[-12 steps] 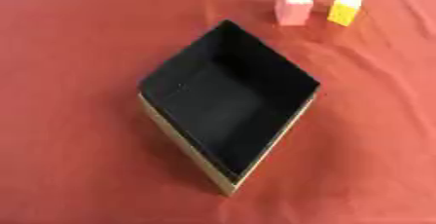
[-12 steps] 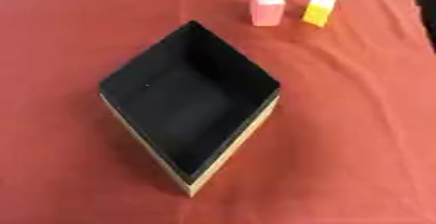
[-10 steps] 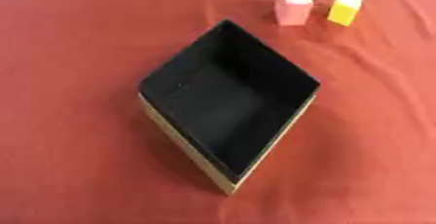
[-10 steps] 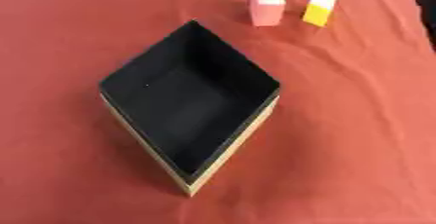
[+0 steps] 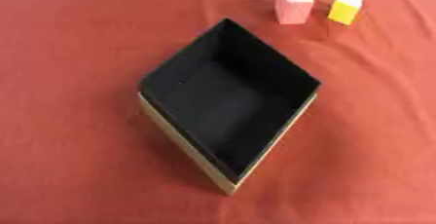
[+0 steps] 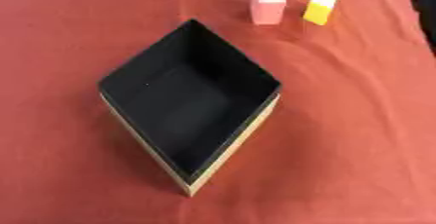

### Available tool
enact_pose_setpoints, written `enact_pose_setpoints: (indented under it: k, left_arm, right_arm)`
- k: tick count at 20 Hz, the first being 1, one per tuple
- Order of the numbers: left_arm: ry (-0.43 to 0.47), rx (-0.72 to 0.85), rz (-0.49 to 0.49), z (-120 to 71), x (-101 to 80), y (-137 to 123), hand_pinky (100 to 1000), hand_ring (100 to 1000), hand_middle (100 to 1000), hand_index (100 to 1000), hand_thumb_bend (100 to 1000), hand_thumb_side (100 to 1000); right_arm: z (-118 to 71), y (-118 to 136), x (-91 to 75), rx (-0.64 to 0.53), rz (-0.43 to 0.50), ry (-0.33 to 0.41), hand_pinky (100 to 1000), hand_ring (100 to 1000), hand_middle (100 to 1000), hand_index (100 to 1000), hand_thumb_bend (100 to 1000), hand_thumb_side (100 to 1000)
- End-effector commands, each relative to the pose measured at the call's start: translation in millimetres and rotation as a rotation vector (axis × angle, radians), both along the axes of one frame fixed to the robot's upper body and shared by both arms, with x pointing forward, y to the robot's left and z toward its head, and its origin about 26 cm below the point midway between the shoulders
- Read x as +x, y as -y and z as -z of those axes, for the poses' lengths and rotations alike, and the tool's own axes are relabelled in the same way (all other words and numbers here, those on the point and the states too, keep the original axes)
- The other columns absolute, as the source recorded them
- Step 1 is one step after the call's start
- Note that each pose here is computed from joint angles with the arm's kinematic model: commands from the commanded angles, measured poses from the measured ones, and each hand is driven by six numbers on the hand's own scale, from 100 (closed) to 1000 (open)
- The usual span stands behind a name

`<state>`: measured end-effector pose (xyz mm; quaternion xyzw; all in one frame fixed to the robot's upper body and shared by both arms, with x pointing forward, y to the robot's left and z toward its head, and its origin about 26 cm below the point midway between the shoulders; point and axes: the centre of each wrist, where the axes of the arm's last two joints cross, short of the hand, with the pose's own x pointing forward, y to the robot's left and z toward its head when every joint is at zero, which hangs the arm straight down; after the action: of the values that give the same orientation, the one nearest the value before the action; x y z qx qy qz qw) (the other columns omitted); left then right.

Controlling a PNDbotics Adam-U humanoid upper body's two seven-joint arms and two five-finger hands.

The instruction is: Pick up objects on the table and place them in the box.

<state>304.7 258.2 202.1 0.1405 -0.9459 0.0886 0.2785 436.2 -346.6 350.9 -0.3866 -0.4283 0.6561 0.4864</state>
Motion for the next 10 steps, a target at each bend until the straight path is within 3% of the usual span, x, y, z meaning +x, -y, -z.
enact_pose_setpoints:
  k: [1, 10]
  left_arm:
    - [0.028, 0.011, 0.013, -7.7, -1.4, 2.0, 577, 744, 669, 852, 219, 815]
    - [0.03, 0.015, 0.022, -8.8, -1.0, 3.3, 577, 744, 669, 853, 218, 814]
  right_arm:
    - [-13.5, 9.2, -8.0, -0.027, 0.008, 0.024, 942, 965, 943, 918, 362, 126]
    - [-1.1, 4.6, -5.1, -0.1, -0.031, -0.016, 961, 1000, 995, 959, 517, 167]
